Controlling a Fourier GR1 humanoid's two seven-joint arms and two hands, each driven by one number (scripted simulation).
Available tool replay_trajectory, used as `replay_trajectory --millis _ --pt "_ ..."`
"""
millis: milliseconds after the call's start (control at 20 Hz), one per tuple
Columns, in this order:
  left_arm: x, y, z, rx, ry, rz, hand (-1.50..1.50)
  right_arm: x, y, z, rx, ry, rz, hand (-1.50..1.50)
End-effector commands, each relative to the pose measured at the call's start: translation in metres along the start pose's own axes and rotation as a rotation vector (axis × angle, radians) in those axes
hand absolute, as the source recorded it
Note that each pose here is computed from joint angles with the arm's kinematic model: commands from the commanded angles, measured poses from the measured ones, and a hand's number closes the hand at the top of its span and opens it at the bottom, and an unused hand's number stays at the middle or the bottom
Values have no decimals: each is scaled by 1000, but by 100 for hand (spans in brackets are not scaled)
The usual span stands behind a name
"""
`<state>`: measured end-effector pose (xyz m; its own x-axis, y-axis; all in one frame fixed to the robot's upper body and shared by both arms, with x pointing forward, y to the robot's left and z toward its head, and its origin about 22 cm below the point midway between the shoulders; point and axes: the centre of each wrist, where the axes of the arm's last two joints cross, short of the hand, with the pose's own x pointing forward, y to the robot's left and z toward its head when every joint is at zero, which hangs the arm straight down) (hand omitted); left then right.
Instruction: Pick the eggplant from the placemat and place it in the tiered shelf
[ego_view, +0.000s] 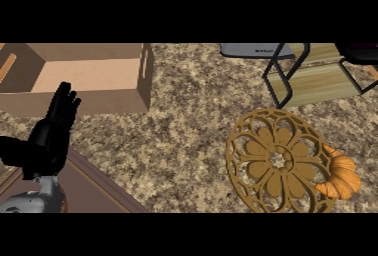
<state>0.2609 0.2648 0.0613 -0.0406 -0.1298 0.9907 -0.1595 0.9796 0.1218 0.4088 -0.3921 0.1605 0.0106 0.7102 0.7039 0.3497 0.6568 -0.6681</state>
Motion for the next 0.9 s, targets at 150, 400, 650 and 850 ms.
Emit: replay_trajectory --millis 150,400,650,850 --pt "-4 -4 0 -15 -3 -7 0 -14 0 -12 51 72 -99 -150" --pt "2 -15 0 6 5 -11 0 -18 4 -13 79 58 -136 -150" --pt "0 -20 2 -31 4 5 0 -18 -16 -18 62 -13 -215 -150" --pt "-2 -3 0 6 -1 -6 0 0 -34 -28 -3 -42 -366 -150"
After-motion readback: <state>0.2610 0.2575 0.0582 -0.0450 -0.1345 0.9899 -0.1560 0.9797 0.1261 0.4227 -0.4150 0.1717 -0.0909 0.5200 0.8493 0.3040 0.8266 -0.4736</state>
